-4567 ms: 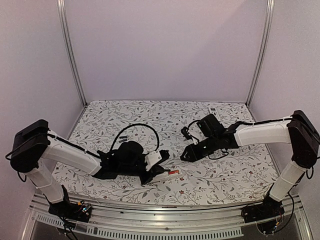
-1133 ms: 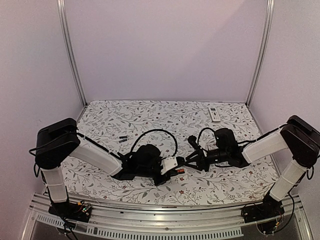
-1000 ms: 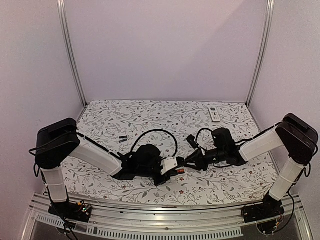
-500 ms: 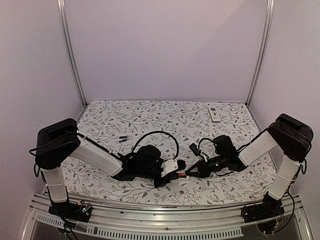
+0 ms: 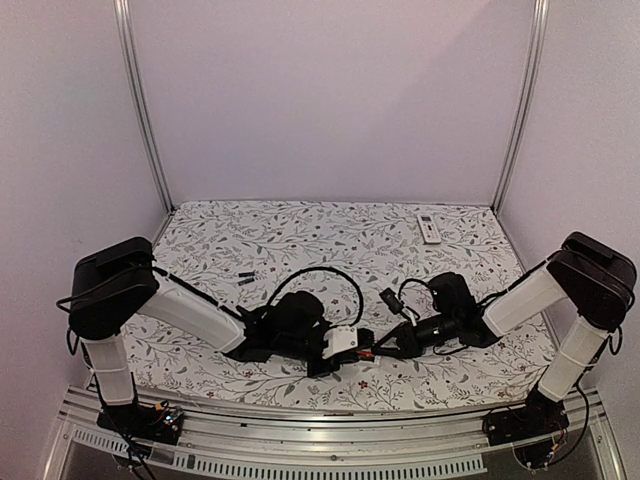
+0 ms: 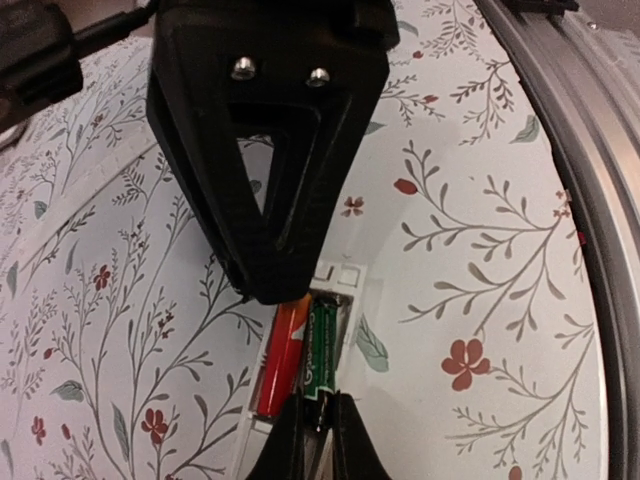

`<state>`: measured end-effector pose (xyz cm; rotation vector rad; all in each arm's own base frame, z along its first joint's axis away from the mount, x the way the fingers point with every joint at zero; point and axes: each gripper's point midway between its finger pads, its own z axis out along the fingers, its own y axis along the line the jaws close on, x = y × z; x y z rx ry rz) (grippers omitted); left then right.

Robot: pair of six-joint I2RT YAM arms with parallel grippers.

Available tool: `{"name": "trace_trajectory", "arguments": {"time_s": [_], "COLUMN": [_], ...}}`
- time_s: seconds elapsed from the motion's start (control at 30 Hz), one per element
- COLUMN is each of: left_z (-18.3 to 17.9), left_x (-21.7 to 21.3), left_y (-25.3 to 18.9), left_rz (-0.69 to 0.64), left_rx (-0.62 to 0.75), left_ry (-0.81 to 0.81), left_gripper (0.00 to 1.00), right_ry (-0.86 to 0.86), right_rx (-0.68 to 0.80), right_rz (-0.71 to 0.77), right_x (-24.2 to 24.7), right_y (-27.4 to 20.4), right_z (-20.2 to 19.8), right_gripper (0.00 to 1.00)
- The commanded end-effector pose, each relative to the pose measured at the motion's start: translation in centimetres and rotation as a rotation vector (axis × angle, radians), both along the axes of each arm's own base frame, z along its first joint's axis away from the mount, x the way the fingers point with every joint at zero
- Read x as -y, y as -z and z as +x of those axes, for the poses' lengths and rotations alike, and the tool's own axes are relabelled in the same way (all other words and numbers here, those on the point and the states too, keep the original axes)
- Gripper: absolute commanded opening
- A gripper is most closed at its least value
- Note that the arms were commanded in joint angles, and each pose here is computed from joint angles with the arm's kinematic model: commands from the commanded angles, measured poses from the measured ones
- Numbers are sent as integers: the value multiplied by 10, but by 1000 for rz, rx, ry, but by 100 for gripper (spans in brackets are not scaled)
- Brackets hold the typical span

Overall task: Load the batteries into the remote control
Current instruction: Place the battery in the battery compartment.

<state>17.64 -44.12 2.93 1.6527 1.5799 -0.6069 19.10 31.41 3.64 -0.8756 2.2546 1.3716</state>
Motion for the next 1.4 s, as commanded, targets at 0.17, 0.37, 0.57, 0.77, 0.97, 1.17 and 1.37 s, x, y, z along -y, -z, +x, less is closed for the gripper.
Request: {"name": "trace_trajectory", "arguments": {"time_s": [0.17,0.37,0.57,0.77,0.97,1.17,1.37], "left_z": [-2,-3,-1,4,8,12,15], "left_x": [-32,-29,-16,-13,-14,-16,-17], "left_y": [37,33,18,6,-6,-10,-10], "left_rz": [244,260,200,168,156,174,200], "left_rx": [24,29,29,40,53,71,84], "left_ry": [52,100,112,121,121,116,116], "left_gripper": [0,0,0,0,0,0,0], "right_ry": [-62,-38,-15,-10,-9,-8,-7], "right_rx": [63,75,67,66,75,74,71], "right_rz": [-7,-46,-73,-73,-72,-74,-78], "right_x": [-9,-3,-1,-1,-2,-2,-1], "right_y": [-26,-28,-25,-26,-28,-28,-30], "right_z": [1,3,5,6,8,8,7], "right_gripper": [22,23,23,25,25,25,25]}}
